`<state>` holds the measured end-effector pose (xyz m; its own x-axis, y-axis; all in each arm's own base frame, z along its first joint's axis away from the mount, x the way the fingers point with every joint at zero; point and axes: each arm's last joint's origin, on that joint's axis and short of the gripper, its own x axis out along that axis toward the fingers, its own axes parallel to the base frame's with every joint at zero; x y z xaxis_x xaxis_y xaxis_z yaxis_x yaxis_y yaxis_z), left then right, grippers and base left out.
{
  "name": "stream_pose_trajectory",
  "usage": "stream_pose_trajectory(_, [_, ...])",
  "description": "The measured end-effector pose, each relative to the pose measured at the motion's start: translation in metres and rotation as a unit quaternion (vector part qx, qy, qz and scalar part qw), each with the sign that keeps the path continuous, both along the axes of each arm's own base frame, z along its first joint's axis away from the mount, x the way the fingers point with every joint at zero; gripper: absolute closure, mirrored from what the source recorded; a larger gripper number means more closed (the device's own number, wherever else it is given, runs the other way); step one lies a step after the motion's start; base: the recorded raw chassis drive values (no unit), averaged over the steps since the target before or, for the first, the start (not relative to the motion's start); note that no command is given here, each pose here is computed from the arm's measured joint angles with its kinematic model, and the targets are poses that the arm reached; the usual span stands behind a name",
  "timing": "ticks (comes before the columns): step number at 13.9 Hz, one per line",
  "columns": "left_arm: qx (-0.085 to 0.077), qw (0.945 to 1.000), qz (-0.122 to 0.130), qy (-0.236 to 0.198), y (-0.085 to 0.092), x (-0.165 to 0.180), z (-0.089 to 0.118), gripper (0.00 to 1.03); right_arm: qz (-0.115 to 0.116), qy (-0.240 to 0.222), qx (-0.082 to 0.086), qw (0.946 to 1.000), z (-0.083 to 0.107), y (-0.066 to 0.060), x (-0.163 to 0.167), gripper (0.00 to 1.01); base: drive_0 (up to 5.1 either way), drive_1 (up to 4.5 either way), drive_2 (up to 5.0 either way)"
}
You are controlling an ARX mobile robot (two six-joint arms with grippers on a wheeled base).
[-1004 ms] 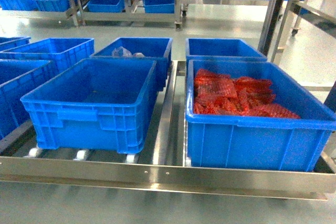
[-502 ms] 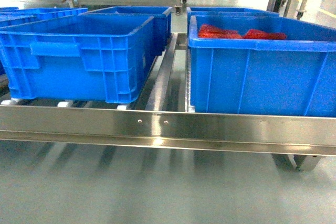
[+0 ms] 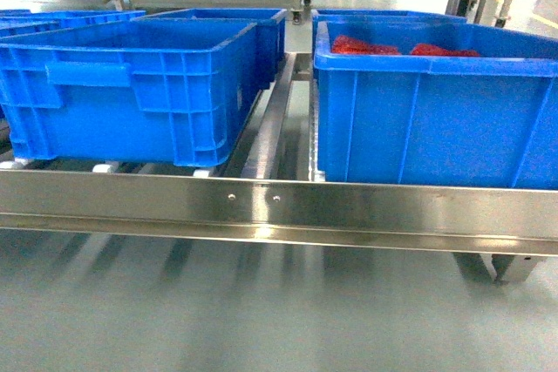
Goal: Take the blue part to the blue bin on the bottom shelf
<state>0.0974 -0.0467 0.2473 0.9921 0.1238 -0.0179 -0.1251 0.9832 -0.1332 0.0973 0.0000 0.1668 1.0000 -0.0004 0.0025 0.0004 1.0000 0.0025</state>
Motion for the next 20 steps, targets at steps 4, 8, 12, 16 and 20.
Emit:
stream_pose_trajectory(4, [0.000,1.0000,0.000,0.000,0.0000,0.0000,-0.0001,0.60,0.000,0.000,0.000,1.0000,0.0000,0.0000,0.0000,0.03,-0.1,2.92,-3.1])
stream_pose_trajectory(8, [0.001,1.0000,0.000,0.002,-0.0002,0.0003,-0.0003,0.60,0.000,0.000,0.000,1.0000,0.0000,0.0000,0.0000,0.03,-0.1,3.91,-4.1])
stream_pose_trajectory(12, [0.001,1.0000,0.000,0.001,-0.0002,0.0003,-0.0002,0.60,0.000,0.000,0.000,1.0000,0.0000,0.0000,0.0000,0.03,-0.1,3.91,-4.1])
stream_pose_trajectory(16, [0.000,1.0000,0.000,0.001,-0.0003,0.0004,-0.0002,0.60,0.000,0.001,0.000,1.0000,-0.0003,0.0000,0.0000,0.03,-0.1,3.92,-4.1])
stream_pose_trajectory(20, [0.003,1.0000,0.000,0.004,-0.0006,0.0009,-0.0010,0.60,0.000,-0.001,0.000,1.0000,0.0002,0.0000,0.0000,0.03,0.0,4.01,-4.0])
